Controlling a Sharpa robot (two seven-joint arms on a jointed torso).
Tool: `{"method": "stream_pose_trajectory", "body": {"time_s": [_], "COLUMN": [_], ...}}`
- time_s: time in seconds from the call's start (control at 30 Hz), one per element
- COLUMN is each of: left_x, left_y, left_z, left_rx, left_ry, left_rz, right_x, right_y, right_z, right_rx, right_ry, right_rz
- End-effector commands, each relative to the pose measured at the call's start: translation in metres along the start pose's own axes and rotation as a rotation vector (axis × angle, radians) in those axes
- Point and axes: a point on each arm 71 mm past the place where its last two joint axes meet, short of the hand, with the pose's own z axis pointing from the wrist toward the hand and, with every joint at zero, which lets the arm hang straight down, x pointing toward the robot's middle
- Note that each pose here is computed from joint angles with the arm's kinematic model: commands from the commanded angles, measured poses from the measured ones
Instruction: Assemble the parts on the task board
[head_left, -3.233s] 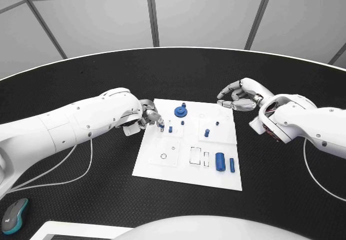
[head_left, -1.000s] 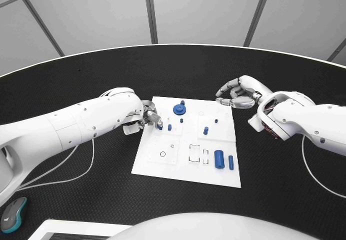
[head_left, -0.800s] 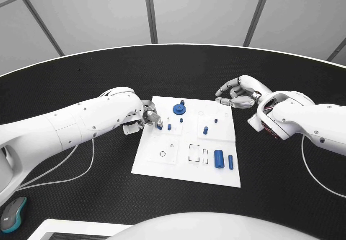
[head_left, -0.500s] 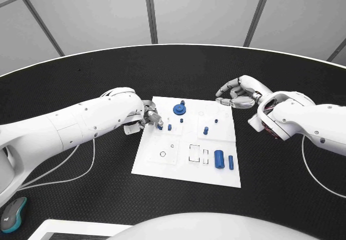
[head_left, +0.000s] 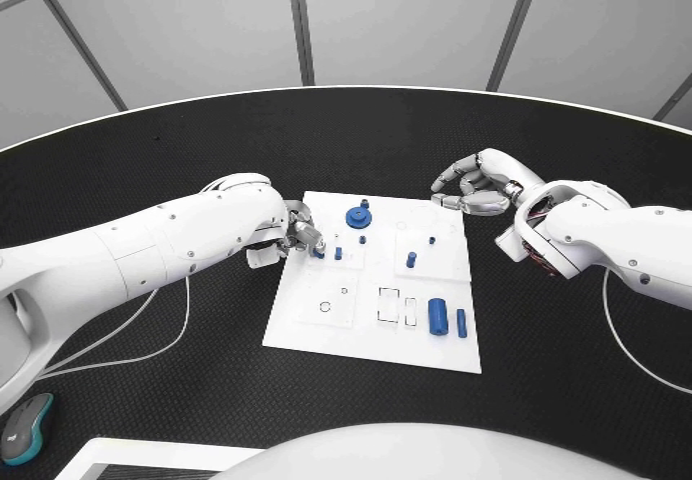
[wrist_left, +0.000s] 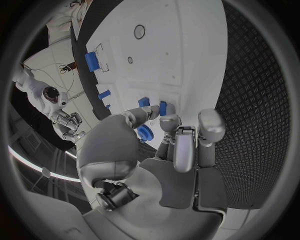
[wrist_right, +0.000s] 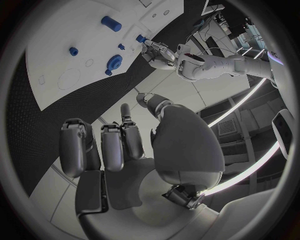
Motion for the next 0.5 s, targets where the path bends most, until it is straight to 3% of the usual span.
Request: {"method": "stream_pose_trajectory", "body": {"time_s": [0.03, 0.5], "left_x": [0.0001, 0.0005], "left_y": [-0.0006, -0.0034], "left_z": [0.0003, 0.0019], "left_rx": [-0.001, -0.004], "left_ry": [-0.001, -0.008], "left_rz": [0.000, -0.003], "right_x": [0.0000, 0.0001], "right_y": [0.0000, 0.0002], "right_z": [0.0000, -0.0002], "right_rx": [0.000, -0.001], "right_ry": [0.000, 0.000], "right_rz": [0.000, 0.000]}}
